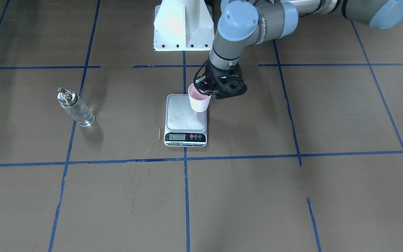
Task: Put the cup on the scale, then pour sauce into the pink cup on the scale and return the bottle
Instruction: 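Carry the pink cup with the left gripper onto the scale, then release the pink cup on the scale and lift the left gripper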
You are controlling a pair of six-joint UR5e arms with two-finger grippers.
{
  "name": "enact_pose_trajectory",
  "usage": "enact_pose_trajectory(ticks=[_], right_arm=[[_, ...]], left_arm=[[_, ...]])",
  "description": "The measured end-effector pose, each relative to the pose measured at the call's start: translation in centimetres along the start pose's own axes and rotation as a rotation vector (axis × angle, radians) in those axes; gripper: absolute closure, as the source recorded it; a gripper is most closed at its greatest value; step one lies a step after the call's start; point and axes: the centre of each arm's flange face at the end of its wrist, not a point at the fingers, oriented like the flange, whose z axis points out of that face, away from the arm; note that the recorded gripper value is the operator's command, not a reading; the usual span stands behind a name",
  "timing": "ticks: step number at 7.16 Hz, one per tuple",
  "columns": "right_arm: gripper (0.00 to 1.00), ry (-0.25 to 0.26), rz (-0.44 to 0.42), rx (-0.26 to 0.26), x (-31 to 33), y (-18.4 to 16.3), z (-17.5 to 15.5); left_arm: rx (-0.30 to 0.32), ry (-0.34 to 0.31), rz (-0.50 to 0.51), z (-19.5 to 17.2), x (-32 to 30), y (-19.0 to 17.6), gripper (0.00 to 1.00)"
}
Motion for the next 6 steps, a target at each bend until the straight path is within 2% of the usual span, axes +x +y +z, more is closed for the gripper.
enact_pose_trajectory(ticks=[3,6], right_arm=[[0.00,-0.004,0.007,-0.005,0.2,0.4,0.2],[0.00,-0.006,0.011,-0.009,0.3,0.7,0.3]], left_arm=[[-0.018,-0.007,-0.033,1.6,2.5,1.2,1.00],[-0.017,0.001,-0.027,3.0,3.9,0.5,1.00]])
